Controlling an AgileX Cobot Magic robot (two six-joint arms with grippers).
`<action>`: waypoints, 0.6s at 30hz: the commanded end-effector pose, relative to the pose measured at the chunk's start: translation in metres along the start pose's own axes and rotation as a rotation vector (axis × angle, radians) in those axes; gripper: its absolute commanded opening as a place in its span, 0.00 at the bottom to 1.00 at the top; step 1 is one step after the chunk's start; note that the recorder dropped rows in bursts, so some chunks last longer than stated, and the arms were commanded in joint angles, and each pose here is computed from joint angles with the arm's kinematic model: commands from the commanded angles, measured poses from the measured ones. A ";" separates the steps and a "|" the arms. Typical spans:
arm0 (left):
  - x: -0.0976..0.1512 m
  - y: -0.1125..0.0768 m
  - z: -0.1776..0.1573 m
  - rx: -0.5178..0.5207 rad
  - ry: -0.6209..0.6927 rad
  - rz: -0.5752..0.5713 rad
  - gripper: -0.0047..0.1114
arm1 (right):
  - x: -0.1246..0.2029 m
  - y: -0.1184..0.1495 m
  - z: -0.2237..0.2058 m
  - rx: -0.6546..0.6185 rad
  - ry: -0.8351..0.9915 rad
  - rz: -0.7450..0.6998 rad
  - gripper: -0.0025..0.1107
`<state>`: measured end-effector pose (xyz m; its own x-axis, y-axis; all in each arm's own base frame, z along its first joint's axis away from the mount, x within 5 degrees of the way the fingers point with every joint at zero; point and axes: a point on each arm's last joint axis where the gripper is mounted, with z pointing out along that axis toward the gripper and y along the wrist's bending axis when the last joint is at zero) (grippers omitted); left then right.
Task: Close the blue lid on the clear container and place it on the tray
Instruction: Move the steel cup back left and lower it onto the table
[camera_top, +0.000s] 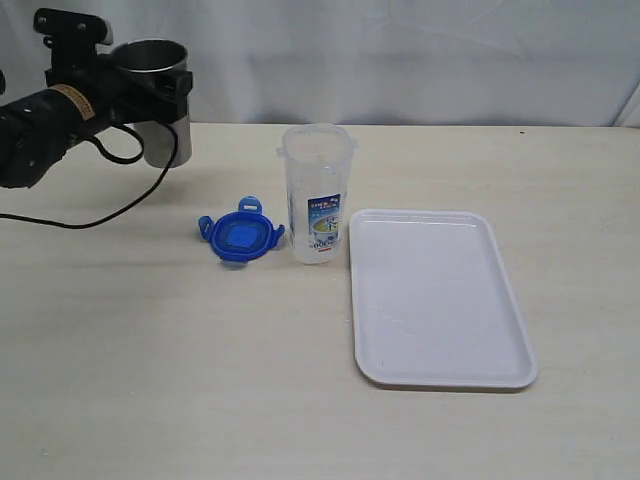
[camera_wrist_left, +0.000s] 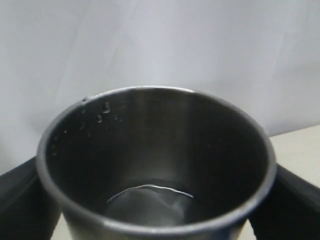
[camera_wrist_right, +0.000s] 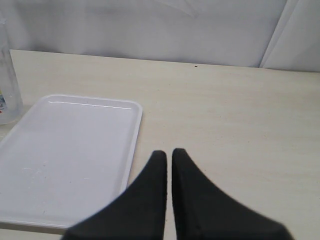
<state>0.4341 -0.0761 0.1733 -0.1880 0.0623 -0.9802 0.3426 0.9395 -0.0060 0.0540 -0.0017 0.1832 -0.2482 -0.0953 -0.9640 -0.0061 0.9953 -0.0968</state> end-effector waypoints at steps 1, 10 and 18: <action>-0.003 0.015 0.003 0.007 -0.167 -0.035 0.04 | 0.000 0.000 0.000 -0.001 -0.001 0.001 0.06; 0.039 0.054 0.014 -0.062 -0.152 0.035 0.04 | 0.000 0.000 0.000 -0.001 -0.001 0.001 0.06; 0.050 0.071 0.023 -0.087 -0.169 0.031 0.04 | 0.000 0.000 0.000 -0.001 -0.001 0.001 0.06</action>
<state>0.4629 -0.0151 0.1029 -0.1373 0.0668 -0.9883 0.2596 0.9653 0.0292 0.0540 -0.0017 0.1832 -0.2482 -0.0953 -0.9640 -0.0061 0.9953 -0.0968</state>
